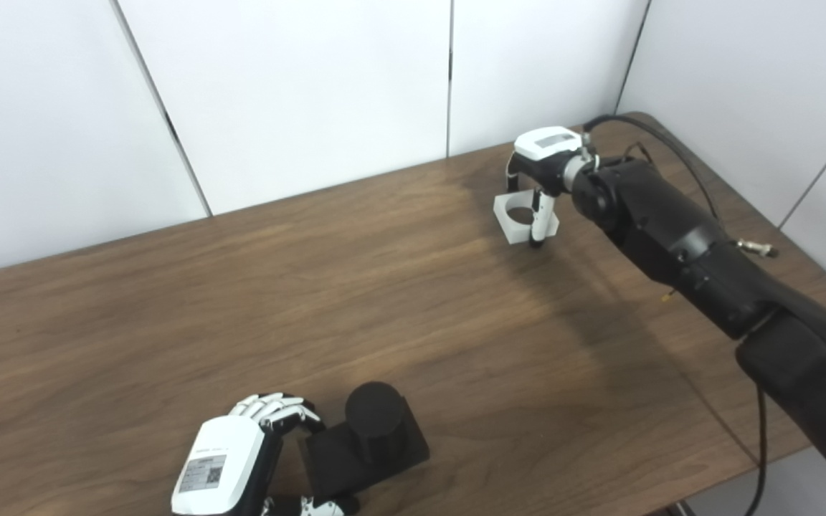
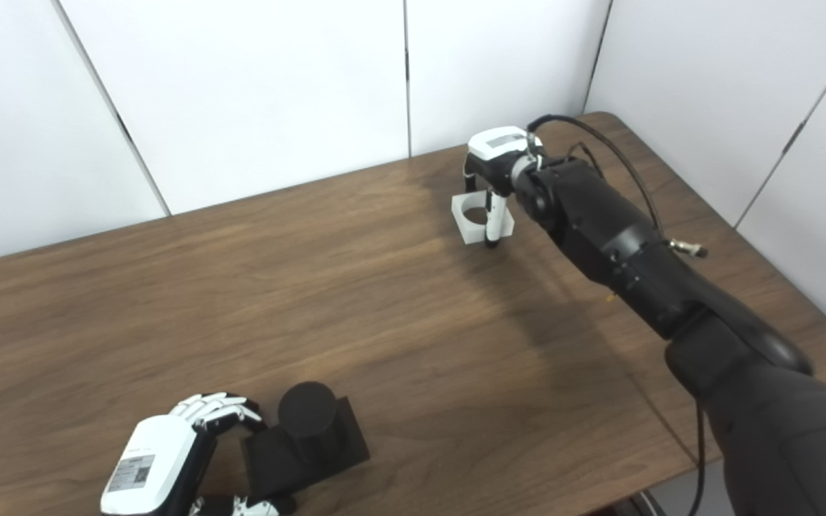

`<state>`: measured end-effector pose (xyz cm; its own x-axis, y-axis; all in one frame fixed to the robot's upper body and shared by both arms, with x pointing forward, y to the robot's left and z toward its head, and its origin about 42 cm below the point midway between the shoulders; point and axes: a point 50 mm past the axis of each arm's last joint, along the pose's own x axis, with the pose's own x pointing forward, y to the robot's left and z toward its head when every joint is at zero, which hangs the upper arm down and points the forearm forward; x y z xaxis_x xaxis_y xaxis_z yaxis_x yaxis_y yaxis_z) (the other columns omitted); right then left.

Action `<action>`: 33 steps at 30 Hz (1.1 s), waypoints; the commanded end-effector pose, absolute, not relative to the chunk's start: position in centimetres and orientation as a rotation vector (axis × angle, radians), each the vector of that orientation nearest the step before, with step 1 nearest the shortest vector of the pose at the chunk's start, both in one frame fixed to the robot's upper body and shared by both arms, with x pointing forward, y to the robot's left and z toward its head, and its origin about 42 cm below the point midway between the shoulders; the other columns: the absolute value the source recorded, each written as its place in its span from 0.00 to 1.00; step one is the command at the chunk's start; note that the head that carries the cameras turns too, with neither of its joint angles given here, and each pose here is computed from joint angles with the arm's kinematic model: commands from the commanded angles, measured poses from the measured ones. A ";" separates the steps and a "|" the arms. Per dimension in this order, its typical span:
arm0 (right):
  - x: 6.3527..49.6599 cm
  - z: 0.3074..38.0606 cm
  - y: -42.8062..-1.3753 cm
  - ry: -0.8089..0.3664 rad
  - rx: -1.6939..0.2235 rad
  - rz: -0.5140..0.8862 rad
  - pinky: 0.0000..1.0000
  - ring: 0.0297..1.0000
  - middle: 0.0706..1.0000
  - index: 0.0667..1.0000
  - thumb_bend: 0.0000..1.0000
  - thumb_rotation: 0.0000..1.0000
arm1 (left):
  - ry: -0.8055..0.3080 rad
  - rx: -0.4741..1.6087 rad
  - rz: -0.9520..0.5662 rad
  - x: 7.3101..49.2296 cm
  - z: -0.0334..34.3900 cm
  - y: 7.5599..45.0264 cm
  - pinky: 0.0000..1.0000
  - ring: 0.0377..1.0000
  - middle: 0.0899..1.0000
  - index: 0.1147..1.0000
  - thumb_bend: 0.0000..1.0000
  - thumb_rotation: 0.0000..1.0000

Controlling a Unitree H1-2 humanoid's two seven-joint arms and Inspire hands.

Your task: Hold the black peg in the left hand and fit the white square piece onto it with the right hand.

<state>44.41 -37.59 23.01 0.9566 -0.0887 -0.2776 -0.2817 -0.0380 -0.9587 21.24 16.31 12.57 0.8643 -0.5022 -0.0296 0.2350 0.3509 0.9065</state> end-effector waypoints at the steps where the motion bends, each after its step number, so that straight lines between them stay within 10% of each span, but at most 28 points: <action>1: 44.8 25.5 -38.7 0.209 -1.631 0.087 0.82 0.87 0.81 0.45 0.52 0.13 | -0.232 1.178 -0.538 20.9 11.7 16.1 0.85 0.80 0.72 0.42 0.52 0.05; 20: 43.9 24.7 -38.5 0.148 -1.624 0.105 0.84 0.85 0.78 0.45 0.52 0.13 | -0.225 1.180 -0.541 20.9 11.6 16.0 0.85 0.80 0.73 0.42 0.52 0.05; 33: 39.1 32.6 -31.6 -0.064 -1.715 0.323 0.94 0.84 0.78 0.45 0.52 0.13 | -0.214 1.187 -0.553 20.9 11.6 14.9 0.85 0.81 0.73 0.42 0.52 0.05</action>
<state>39.33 -31.75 29.20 0.9487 0.2110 -0.2354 -0.2062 -0.1516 -0.9667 21.26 15.51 12.68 0.8683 -0.4949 -0.0348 0.2307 0.3407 0.9114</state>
